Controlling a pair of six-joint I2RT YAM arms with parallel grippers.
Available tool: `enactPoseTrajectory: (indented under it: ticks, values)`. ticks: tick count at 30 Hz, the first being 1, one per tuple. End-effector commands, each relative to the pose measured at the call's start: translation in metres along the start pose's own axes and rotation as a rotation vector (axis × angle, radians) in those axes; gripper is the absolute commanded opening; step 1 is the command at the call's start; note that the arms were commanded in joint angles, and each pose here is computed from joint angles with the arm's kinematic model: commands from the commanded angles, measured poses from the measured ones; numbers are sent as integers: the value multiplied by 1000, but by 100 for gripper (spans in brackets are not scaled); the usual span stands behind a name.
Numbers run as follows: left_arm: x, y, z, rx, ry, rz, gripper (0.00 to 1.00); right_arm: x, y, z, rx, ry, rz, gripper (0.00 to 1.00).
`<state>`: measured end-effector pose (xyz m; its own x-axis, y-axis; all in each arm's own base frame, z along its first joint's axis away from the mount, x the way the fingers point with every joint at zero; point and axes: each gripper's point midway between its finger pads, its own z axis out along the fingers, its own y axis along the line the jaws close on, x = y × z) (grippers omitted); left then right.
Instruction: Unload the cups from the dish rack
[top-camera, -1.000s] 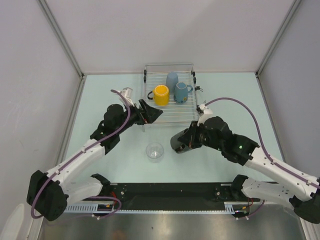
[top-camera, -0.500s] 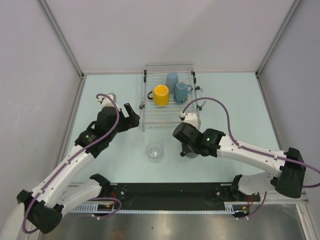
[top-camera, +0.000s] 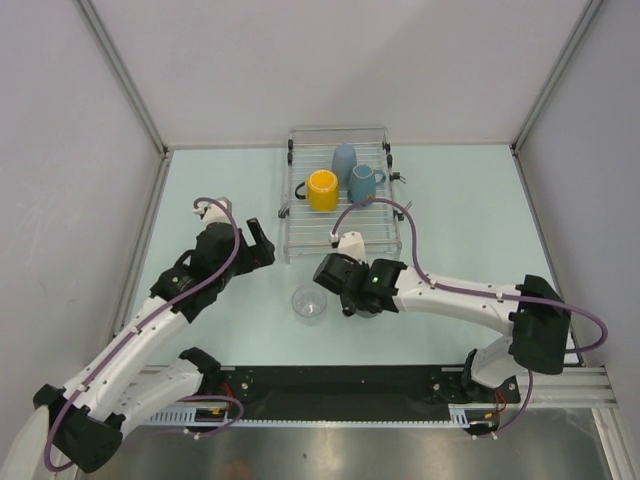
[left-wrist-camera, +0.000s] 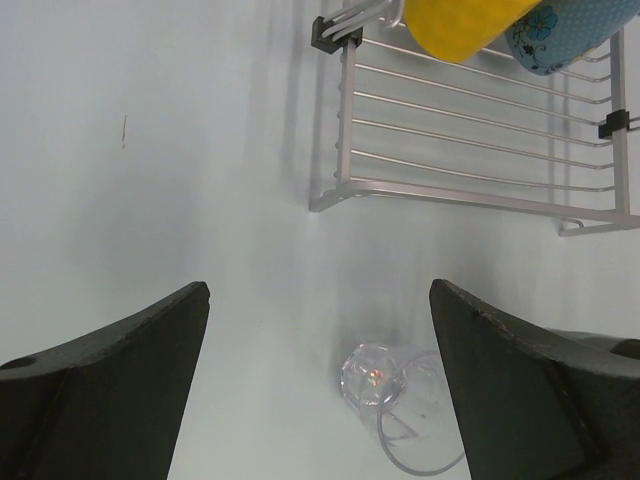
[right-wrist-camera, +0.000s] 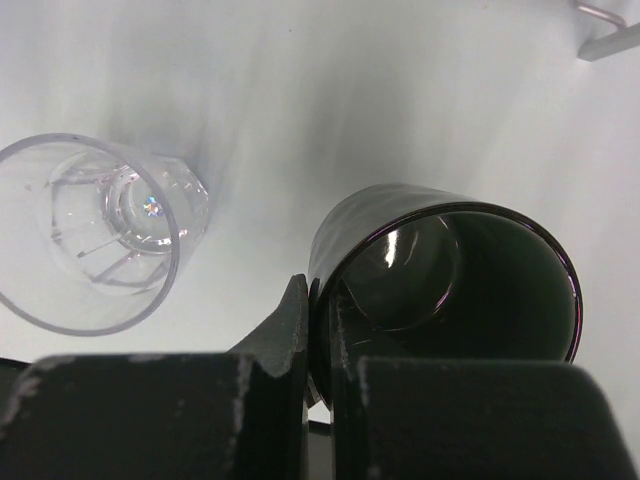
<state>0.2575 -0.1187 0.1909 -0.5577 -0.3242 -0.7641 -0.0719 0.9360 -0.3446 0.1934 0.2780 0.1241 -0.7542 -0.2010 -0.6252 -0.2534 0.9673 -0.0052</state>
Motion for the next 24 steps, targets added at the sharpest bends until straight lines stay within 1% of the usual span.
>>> enactPoseTrajectory:
  ticks: [1,7,15,24]
  values:
    - [2,1,-2,7,-11,5,96,-21,17,3,-18,-67,3,0]
    - [7,1,2,5,2,8,96,-15,25,16,-18,-46,-12,0]
    - [9,0,3,6,9,17,96,-13,28,23,-22,-33,-20,0]
    - [12,1,5,2,17,17,96,7,38,33,-57,23,-32,0]
